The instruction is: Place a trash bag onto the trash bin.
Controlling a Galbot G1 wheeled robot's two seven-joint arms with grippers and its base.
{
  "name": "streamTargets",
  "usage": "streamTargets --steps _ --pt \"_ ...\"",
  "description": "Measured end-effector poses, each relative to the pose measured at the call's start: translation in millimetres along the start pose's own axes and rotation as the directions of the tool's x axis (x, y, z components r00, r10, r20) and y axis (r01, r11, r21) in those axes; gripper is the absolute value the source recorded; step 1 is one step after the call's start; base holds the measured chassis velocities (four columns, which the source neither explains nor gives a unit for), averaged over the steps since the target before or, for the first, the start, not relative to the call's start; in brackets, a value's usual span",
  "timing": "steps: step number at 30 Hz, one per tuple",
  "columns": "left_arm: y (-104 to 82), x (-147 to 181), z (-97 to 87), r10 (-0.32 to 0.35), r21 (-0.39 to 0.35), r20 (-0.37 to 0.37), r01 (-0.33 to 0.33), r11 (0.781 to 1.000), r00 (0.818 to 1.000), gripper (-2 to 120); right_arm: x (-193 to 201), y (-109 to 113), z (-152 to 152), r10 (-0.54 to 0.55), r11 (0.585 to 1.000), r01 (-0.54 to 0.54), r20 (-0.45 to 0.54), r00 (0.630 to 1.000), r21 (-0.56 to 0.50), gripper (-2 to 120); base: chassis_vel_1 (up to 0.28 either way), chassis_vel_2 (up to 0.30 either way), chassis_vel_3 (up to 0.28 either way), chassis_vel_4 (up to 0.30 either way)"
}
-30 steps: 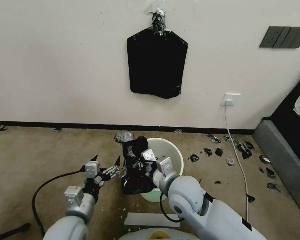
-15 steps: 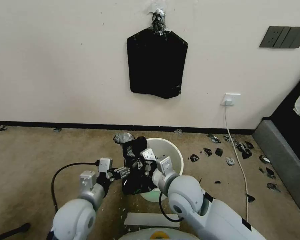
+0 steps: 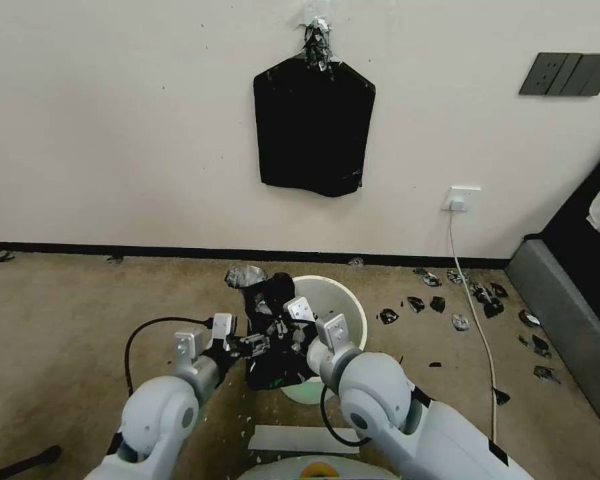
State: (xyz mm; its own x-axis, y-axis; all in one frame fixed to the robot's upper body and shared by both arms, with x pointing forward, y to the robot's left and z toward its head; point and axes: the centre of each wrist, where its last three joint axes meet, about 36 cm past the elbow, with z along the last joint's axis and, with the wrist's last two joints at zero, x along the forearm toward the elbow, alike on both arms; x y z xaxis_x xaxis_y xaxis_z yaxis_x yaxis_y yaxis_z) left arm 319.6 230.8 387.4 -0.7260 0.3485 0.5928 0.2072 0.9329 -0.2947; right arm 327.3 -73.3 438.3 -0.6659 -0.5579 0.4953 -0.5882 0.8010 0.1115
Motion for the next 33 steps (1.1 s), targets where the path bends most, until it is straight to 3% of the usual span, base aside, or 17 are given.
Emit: streamTargets --steps 11,17,22,33 --pt "-2.5 -21 -0.4 0.016 0.006 -0.037 -0.016 1.0 0.999 97 2 -2 1 0.007 1.0 -0.007 0.001 1.0 -0.006 0 0.0 0.0 0.0 0.0" --pt "-8.1 -26 -1.1 0.016 0.011 -0.046 -0.016 1.0 0.999 72 4 -7 3 0.017 1.0 -0.017 0.001 1.0 -0.009 0 0.0 0.0 0.0 0.0" --pt "-7.4 -26 -0.9 0.005 0.011 -0.051 -0.005 1.0 0.999 57 5 -8 1 0.018 1.0 -0.018 0.005 1.0 -0.012 0 0.0 0.0 0.0 0.0" --pt "-5.1 -20 0.4 -0.059 0.011 -0.05 0.059 0.998 0.997 15 4 -4 2 0.008 1.0 -0.008 0.006 1.0 -0.018 0 0.0 0.0 0.0 0.0"
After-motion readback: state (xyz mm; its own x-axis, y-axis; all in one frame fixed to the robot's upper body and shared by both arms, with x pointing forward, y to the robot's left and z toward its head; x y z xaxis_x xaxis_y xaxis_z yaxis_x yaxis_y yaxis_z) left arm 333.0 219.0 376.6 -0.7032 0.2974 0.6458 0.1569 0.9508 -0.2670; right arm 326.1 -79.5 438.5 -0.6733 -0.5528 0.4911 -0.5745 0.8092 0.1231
